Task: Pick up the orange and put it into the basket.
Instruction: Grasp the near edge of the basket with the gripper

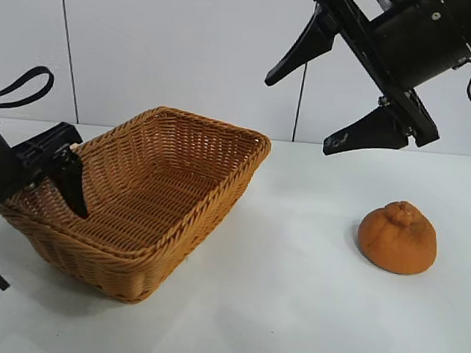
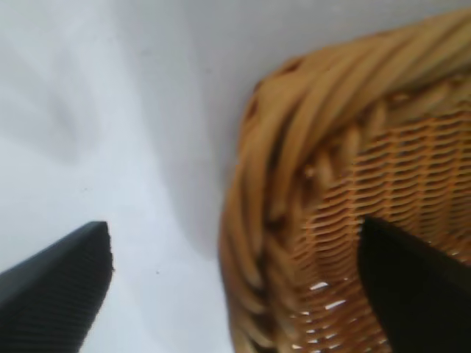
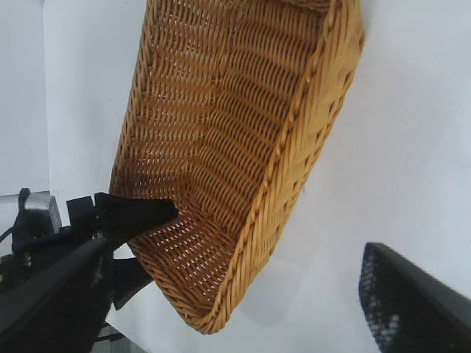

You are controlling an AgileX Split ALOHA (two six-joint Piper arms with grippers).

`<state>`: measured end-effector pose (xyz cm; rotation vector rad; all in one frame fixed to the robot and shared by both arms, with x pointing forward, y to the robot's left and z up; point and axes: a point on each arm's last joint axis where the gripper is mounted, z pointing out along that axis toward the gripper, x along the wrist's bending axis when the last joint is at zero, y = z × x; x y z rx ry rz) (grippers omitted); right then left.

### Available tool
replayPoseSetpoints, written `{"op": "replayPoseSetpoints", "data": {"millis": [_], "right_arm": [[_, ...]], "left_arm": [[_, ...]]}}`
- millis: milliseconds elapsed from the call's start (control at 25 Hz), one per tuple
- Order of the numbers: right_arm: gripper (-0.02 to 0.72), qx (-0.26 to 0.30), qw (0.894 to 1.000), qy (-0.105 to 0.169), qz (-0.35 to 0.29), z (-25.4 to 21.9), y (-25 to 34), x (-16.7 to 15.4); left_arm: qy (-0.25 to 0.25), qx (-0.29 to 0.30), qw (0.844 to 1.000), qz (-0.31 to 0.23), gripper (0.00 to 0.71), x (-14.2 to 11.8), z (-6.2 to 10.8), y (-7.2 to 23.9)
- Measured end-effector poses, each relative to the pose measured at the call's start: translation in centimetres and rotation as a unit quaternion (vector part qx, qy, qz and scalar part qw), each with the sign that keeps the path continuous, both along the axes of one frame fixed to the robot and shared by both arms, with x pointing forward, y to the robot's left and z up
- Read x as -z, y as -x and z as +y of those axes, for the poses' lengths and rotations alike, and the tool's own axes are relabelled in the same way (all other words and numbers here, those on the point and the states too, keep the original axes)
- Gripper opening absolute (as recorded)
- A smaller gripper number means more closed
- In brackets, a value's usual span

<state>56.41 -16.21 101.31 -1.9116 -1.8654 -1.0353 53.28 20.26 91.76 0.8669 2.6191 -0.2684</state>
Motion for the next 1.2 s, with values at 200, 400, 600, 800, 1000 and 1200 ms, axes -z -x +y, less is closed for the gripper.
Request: {"op": "replayPoseSetpoints", "data": {"millis": [200,400,600,800,1000,1200], "right_arm": [[0.619,0.002,1.0,0.0,-0.002,0.0,0.0,0.0],[0.619,0.002,1.0,0.001,-0.002,0.0,0.0,0.0],[0.619,0.002,1.0,0.001,-0.002,0.0,-0.1,0.0],[0.619,0.003,1.0,0.001,-0.003,0.0,-0.1,0.0],[0.619,0.003,1.0,0.001,-0.003,0.0,-0.1,0.0],[0.619,0.002,1.0,0.001,-0.002,0.0,0.0,0.0]], "left_arm": [[-0.006,0.016,1.0,0.001,0.643,-1.2,-0.3,-0.9],[-0.068,0.032,0.997,0.031,0.641,-0.9,-1.0,0.1],[-0.087,0.005,0.996,0.019,0.639,-0.9,-2.5,0.5],[-0.079,-0.005,0.997,0.0,0.639,-1.0,-2.7,0.2],[-0.07,-0.015,0.997,-0.021,0.639,-0.9,-2.6,-0.4],[-0.082,-0.01,0.997,0.002,0.639,0.9,-2.6,-0.6]]}}
